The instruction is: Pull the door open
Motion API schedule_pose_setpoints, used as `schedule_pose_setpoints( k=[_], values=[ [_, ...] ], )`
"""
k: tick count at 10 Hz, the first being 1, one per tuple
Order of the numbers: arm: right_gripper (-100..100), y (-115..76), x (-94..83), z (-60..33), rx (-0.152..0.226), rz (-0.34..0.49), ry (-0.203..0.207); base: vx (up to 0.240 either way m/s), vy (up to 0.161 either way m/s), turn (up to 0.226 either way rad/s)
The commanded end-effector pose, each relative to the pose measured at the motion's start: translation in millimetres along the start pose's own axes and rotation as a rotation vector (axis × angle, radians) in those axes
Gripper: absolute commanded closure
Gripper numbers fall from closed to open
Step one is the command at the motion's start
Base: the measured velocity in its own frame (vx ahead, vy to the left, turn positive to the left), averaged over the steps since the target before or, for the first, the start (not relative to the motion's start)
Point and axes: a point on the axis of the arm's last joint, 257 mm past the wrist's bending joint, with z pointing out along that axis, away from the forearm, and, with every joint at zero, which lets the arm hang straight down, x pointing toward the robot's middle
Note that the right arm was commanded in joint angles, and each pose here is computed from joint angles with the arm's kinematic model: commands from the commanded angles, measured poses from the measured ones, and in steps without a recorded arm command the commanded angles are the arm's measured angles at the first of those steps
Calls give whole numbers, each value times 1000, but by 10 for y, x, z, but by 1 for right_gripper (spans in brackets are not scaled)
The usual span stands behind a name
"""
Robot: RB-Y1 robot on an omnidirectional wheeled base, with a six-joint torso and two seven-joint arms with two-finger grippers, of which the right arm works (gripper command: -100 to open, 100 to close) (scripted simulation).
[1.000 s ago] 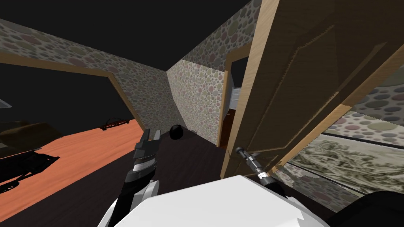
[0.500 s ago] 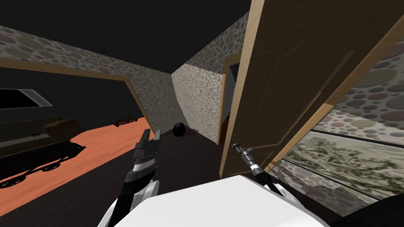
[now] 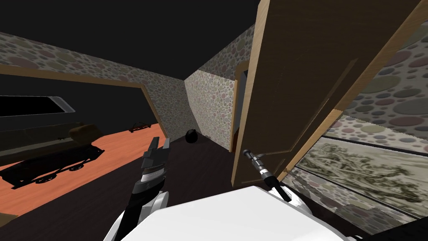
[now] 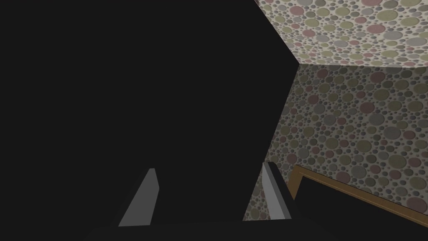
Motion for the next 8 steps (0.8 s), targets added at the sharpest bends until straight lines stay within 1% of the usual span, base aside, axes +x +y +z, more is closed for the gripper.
schedule_pose_setpoints(
  k=[1,4,5,8],
  values=[
    [100,-36,71,110,11,0,4,-159,-70,102],
    [100,-2,164,381,12,-3,6,-204,-63,93],
    [100,5,179,423,12,-4,7,-167,-41,51],
    [100,50,262,648,12,-8,11,-177,-63,70]
  ],
)
